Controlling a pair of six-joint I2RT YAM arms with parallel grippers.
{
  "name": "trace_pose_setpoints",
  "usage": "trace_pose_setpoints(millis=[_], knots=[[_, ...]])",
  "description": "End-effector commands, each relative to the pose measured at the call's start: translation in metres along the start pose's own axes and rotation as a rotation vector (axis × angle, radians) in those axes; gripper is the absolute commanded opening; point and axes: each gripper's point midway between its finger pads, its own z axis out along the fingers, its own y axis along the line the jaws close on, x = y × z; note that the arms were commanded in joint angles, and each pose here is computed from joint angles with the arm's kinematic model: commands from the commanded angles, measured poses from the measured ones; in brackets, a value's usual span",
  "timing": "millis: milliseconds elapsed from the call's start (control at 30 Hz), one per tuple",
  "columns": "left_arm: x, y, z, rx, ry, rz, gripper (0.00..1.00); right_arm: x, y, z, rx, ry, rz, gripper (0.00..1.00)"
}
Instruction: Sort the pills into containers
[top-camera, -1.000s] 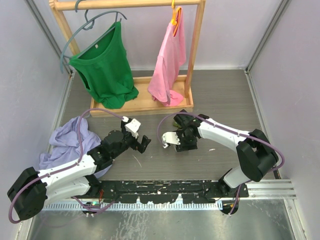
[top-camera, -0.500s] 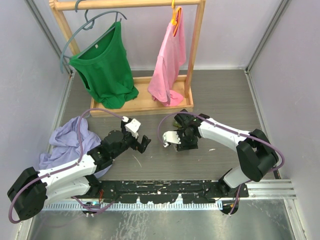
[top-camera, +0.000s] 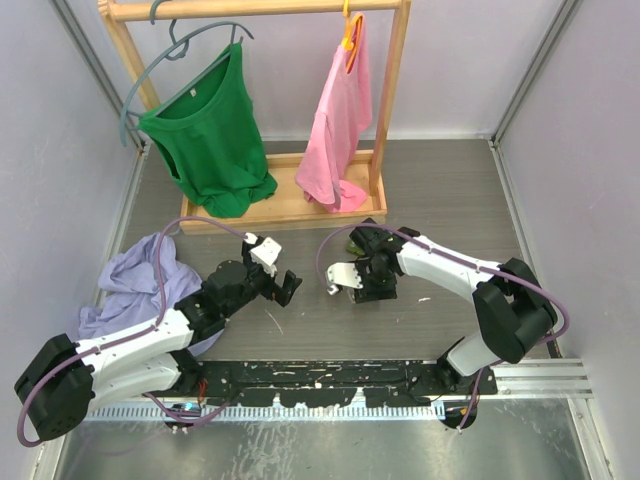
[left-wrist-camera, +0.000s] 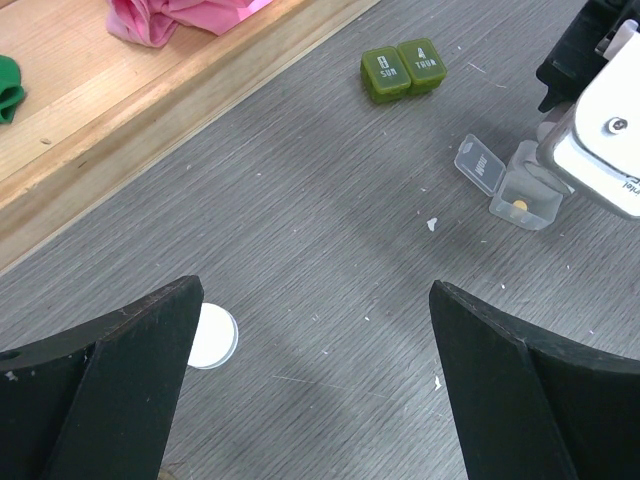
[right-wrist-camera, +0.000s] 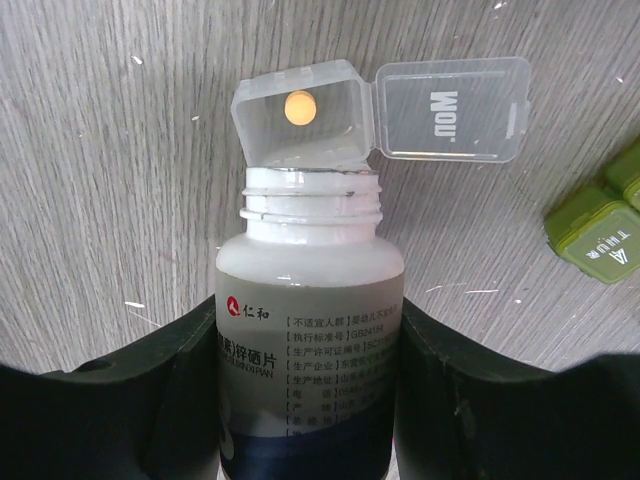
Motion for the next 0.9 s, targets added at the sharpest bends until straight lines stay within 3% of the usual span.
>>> trace_pose_setpoints(millis=[0,100,200,300,367,467,533,633,733,767,833,867], knots=[[-0.028,-0.001,0.002,0.002,-0.070,0.012,0.98,-0.005,-0.018,-0.015,0.092,-0.022,0.016,0.23],[-0.029,-0.001,0.002,0.002,-0.072,0.012,0.98,-0.010,-0.005,-0.011,-0.001,-0.048,0.000,0.23],[-0.028,-0.001,0.002,0.004,-0.070,0.012,0.98,0.000,-0.021,-0.015,0.093,-0.010,0.029,0.22],[-0.028,-0.001,0.002,0.002,-0.069,0.013,0.98,-0.013,-0.003,-0.015,0.000,-0.076,-0.008,0.23],[-0.028,-0.001,0.002,0.004,-0.071,0.014,0.98,0.004,-0.025,-0.014,0.125,0.005,0.042,0.22],[-0.029,-0.001,0.002,0.002,-0.073,0.012,0.98,-0.014,-0.003,-0.013,-0.005,-0.076,-0.004,0.22],[-0.028,-0.001,0.002,0.004,-0.071,0.013,0.98,-0.003,-0.020,-0.014,0.101,-0.026,0.016,0.22],[-0.029,-0.001,0.002,0.001,-0.075,0.012,0.98,-0.011,-0.003,-0.013,-0.009,-0.066,0.000,0.22],[-0.029,-0.001,0.001,0.004,-0.075,0.013,0.98,0.001,-0.020,-0.015,0.097,-0.014,0.023,0.22],[-0.029,-0.001,0.001,0.003,-0.076,0.012,0.98,0.001,-0.012,-0.015,0.041,-0.015,0.021,0.22],[-0.028,-0.001,0.002,0.003,-0.072,0.013,0.98,-0.017,0.002,-0.015,-0.034,-0.105,-0.006,0.21],[-0.029,-0.001,0.002,0.004,-0.073,0.013,0.98,-0.013,-0.008,-0.016,0.033,-0.089,0.011,0.21]])
